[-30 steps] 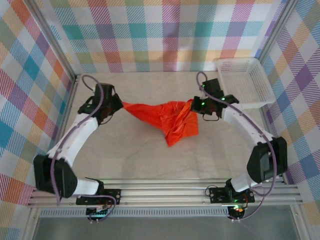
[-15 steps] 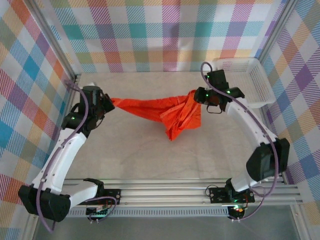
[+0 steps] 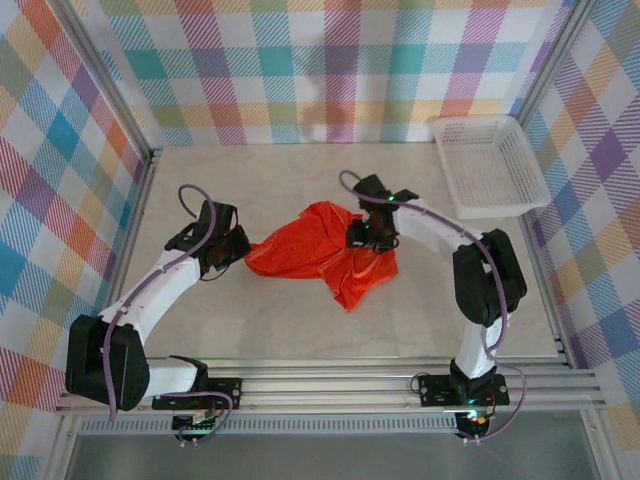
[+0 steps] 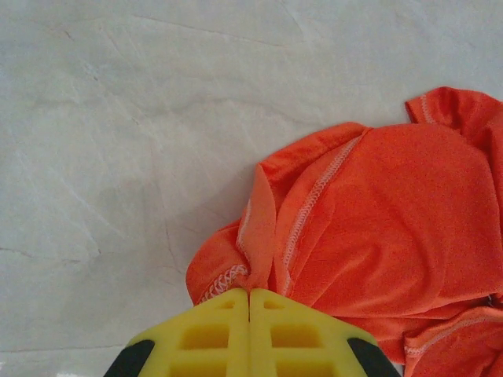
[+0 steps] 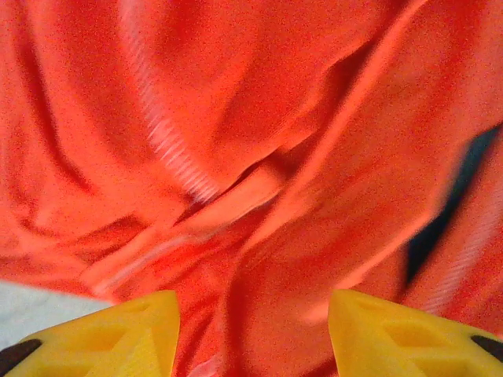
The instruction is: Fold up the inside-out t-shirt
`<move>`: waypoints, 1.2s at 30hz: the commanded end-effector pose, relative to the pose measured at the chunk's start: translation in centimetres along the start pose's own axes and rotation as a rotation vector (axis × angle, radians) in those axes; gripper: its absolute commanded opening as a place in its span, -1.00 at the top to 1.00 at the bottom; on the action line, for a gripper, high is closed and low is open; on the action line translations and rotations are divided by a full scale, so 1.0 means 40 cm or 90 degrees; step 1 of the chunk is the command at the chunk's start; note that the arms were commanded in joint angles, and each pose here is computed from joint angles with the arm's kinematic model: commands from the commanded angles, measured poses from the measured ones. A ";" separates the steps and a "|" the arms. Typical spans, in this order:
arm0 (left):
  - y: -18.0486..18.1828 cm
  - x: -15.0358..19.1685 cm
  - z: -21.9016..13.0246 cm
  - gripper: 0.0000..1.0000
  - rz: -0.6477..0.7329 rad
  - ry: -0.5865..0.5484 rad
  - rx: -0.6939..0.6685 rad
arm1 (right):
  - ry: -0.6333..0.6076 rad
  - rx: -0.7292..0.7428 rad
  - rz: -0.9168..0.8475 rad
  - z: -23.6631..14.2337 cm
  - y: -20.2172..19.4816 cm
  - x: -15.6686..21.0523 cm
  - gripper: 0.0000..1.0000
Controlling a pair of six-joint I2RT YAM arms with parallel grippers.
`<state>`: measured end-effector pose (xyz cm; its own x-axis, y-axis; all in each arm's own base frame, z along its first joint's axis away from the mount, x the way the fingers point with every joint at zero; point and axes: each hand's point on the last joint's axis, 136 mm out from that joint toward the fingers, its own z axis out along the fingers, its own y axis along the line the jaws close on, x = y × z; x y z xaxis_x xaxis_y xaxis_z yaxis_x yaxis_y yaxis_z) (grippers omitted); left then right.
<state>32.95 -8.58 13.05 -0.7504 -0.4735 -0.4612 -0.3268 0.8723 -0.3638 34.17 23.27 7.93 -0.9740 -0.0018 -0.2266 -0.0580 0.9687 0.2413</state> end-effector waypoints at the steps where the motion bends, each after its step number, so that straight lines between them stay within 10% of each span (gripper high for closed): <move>1: -0.028 -0.025 -0.021 1.00 -0.001 -0.021 0.022 | 0.018 -0.007 0.023 0.015 0.015 0.034 -0.06; 17: -0.022 -0.037 -0.038 1.00 0.003 -0.033 0.010 | 0.059 0.025 0.001 0.037 0.018 0.109 0.07; 24: -0.022 -0.048 -0.054 1.00 0.006 -0.042 0.004 | 0.074 0.003 0.007 0.045 0.031 0.134 0.69; 26: -0.024 -0.058 -0.061 1.00 0.009 -0.049 0.002 | 0.055 0.015 -0.002 0.015 0.028 0.116 1.00; 36: -0.030 -0.264 -0.237 1.00 0.020 -0.168 -0.037 | -0.234 0.063 -0.028 -0.371 -0.044 -0.127 1.00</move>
<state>35.71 -6.19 22.12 -0.6486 -0.4724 -0.5968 -0.3166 0.8805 -0.3529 34.58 21.66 17.18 -0.9077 0.0100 -0.4194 -0.0811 0.9766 0.1990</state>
